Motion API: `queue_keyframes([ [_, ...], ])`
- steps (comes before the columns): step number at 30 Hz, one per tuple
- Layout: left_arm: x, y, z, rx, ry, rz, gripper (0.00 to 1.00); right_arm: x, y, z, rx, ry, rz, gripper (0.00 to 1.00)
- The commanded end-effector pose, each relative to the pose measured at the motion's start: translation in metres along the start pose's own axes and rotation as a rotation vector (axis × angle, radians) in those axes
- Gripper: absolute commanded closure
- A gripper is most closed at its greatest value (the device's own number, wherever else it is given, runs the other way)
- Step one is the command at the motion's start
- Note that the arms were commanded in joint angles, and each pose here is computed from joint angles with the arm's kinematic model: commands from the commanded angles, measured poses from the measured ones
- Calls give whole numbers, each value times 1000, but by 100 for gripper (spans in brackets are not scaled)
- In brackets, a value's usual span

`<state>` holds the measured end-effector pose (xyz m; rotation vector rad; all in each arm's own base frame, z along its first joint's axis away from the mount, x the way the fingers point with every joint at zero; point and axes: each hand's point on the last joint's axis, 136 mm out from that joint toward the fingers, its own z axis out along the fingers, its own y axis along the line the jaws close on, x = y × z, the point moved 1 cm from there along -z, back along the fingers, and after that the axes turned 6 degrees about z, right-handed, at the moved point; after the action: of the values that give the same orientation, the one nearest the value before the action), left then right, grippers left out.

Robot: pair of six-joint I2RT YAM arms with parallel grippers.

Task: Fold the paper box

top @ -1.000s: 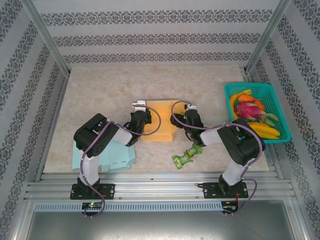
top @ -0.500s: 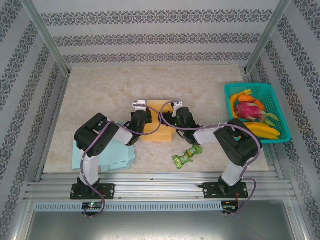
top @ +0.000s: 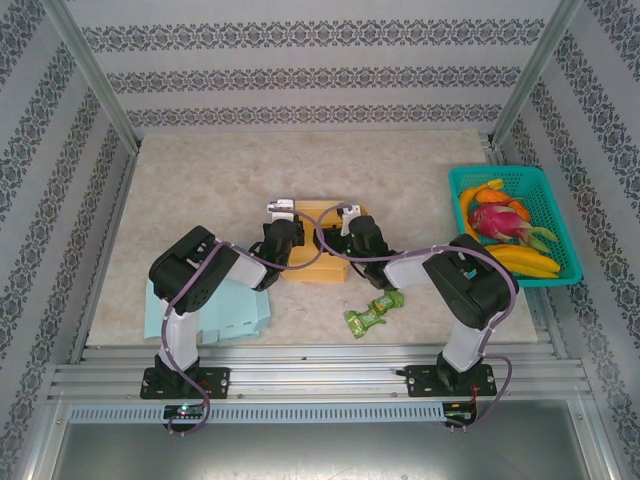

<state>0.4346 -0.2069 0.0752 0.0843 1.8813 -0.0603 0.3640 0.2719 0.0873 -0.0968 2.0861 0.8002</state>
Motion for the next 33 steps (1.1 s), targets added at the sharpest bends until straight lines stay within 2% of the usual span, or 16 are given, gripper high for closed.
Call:
queue_keyframes([
  [1,45,2,0,-10,143,90,100,-5,8,-16,-14,-28,-42,39],
  [7,45,2,0,-9,148,94,100,-9,17,-49,-23,-31,-73,39],
  [11,45,2,1,-9,150,97,100,-15,17,-78,29,-19,-133,38],
  [16,45,-1,1,3,155,107,100,-41,-4,-128,208,-106,-216,37],
  [20,45,-5,2,32,160,127,100,-55,-45,-152,374,-132,-204,30],
  [24,47,-11,0,77,161,158,100,-50,-83,-150,390,-83,-62,31],
  [27,48,-15,-1,103,161,173,100,-40,-102,-140,420,-36,-41,31],
  [33,51,-22,-4,159,161,200,100,-25,-99,-106,345,82,-66,32],
])
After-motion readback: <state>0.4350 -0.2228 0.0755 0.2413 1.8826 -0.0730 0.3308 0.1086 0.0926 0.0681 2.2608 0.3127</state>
